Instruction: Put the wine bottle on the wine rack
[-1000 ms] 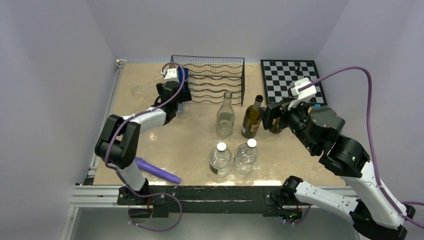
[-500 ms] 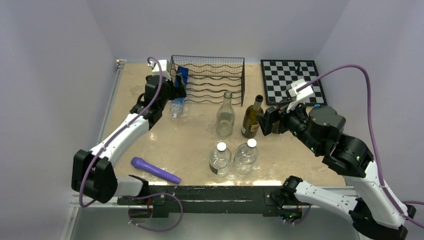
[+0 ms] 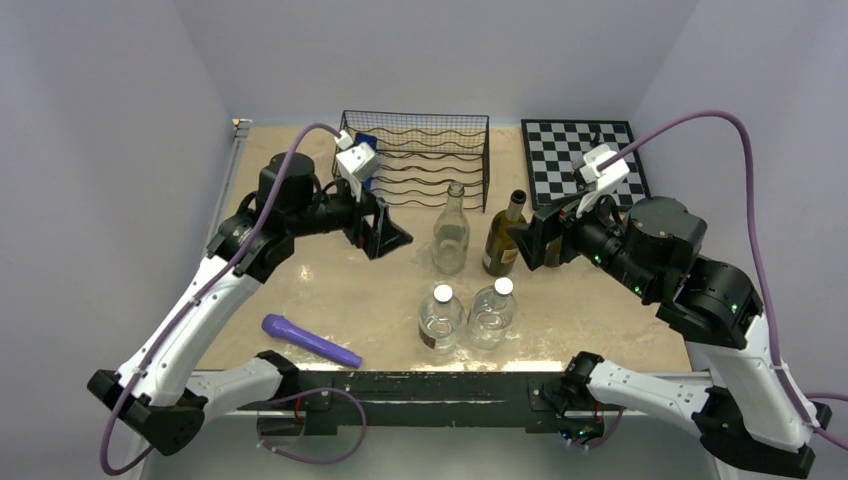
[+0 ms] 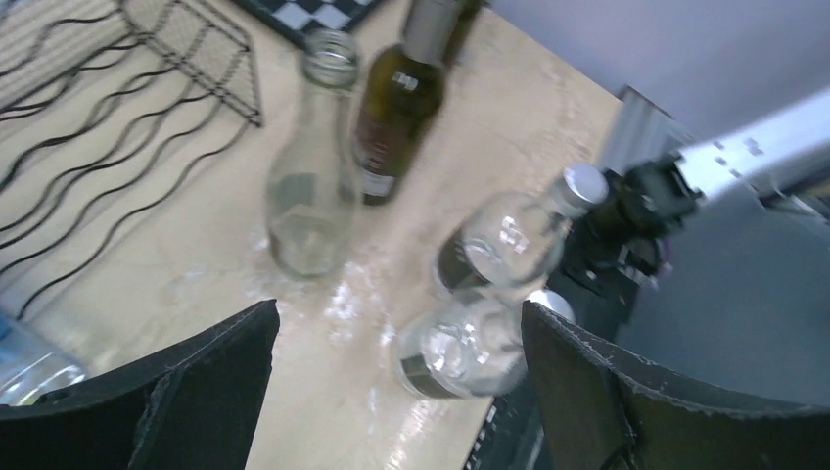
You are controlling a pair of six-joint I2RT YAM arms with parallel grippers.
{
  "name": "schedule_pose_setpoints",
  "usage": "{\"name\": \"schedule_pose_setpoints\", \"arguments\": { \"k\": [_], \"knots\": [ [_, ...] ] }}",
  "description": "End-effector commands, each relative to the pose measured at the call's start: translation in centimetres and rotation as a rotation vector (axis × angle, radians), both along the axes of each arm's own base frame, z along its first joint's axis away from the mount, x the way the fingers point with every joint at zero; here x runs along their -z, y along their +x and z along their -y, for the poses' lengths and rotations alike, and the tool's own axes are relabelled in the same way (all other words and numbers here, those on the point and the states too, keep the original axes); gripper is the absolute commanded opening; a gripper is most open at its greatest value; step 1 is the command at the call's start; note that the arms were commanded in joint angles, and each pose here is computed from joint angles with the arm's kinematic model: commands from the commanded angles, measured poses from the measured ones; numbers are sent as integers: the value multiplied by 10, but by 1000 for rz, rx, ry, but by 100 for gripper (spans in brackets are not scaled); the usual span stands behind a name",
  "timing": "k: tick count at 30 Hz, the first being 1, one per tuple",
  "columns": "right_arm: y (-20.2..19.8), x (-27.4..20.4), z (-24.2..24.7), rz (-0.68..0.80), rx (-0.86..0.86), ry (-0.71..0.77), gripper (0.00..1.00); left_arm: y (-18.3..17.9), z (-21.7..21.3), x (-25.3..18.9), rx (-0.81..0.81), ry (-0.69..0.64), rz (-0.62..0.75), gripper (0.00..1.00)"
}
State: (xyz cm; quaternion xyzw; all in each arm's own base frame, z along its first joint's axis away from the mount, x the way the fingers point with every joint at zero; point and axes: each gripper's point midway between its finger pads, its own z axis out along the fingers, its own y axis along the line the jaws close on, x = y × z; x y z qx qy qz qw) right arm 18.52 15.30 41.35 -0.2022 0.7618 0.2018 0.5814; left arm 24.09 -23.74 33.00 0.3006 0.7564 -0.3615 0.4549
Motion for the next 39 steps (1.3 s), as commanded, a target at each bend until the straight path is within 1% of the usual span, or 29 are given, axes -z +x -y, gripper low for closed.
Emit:
{"name": "schedule_pose_setpoints", "arguments": {
  "k": [1,4,8,10,12,14,16,20,28,33,35,39],
  "knots": [
    [-7,-3,5,-16,-5,11,95,-68,15,-13,261,-38,4,97],
    [-7,3,6,-30,7,15,95,-93,30,-11,362,-57,62,97],
    [-10,11,8,-75,22,14,95,-104,47,6,401,-28,74,95],
    [-10,14,11,-81,36,20,95,-103,55,17,399,-9,74,92],
    [-11,15,14,-81,53,31,95,-101,61,31,395,40,89,89],
    [-12,14,17,-80,62,40,95,-95,60,46,377,110,104,89],
    [-13,14,16,-84,58,51,95,-96,61,56,402,144,99,88],
    [-14,15,16,-97,63,64,95,-101,69,64,450,144,90,88],
    [-16,16,13,-107,53,79,95,-99,85,89,470,179,83,83],
    [-14,13,15,-93,61,82,95,-104,97,94,497,157,97,82],
    [-14,14,14,-96,61,78,95,-105,102,98,496,166,89,79],
    [-16,14,10,-98,35,83,95,-109,109,100,507,130,70,76]
  ]
}}
